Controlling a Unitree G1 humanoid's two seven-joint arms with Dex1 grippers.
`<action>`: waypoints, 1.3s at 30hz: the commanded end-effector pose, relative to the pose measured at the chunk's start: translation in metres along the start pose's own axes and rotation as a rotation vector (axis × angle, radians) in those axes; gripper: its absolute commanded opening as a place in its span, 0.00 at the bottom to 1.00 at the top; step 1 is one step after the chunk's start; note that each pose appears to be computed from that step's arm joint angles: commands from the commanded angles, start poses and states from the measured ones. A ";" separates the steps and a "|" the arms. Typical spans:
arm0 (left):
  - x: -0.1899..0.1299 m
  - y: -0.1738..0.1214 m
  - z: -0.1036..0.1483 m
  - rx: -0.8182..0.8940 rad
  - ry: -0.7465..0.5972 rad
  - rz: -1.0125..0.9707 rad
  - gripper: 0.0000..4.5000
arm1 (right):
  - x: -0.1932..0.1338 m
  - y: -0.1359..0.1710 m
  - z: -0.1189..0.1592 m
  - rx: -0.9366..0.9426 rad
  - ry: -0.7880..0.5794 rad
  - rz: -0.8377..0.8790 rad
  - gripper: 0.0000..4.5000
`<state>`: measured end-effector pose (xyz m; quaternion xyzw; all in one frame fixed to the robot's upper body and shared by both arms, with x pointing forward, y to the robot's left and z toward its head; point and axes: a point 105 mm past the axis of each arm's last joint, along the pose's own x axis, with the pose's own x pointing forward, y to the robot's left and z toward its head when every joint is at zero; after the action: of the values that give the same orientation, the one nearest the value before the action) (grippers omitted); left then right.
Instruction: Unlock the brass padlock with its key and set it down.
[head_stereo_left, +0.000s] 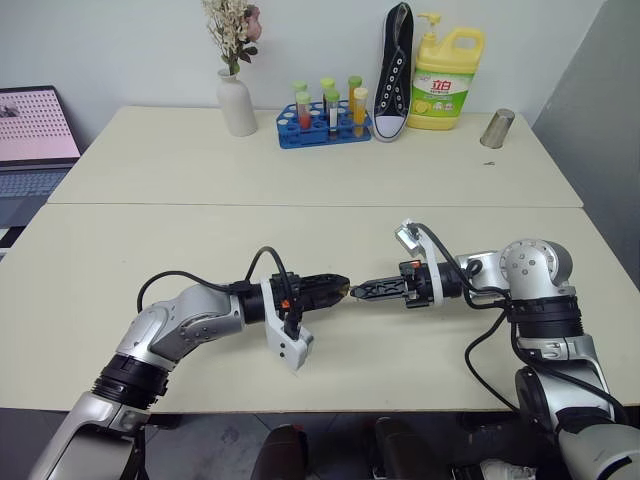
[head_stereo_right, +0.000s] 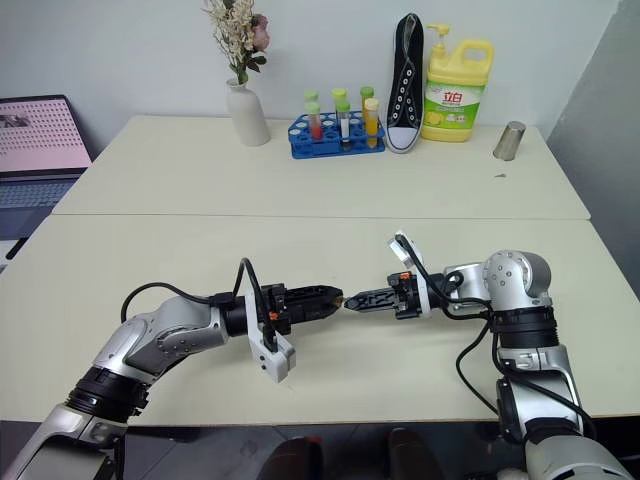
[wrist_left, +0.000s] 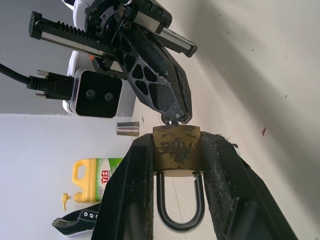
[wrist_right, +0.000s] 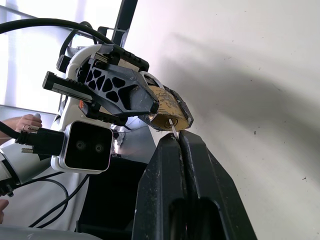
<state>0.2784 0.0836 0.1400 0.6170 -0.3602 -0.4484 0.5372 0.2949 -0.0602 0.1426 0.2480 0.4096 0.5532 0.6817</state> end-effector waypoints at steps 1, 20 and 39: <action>0.005 0.006 0.016 0.013 -0.070 0.042 0.22 | 0.003 0.020 0.007 -0.151 0.004 0.032 0.00; 0.000 0.023 0.003 -0.154 -0.006 0.171 0.22 | -0.019 0.004 -0.012 -0.805 0.002 -0.058 1.00; 0.001 0.022 0.010 -0.124 -0.049 0.149 0.22 | 0.009 0.025 0.002 -0.735 -0.219 0.010 1.00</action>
<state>0.2745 0.0783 0.1497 0.5497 -0.3646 -0.4484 0.6031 0.2857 -0.0498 0.1520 0.0506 0.1240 0.6256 0.7686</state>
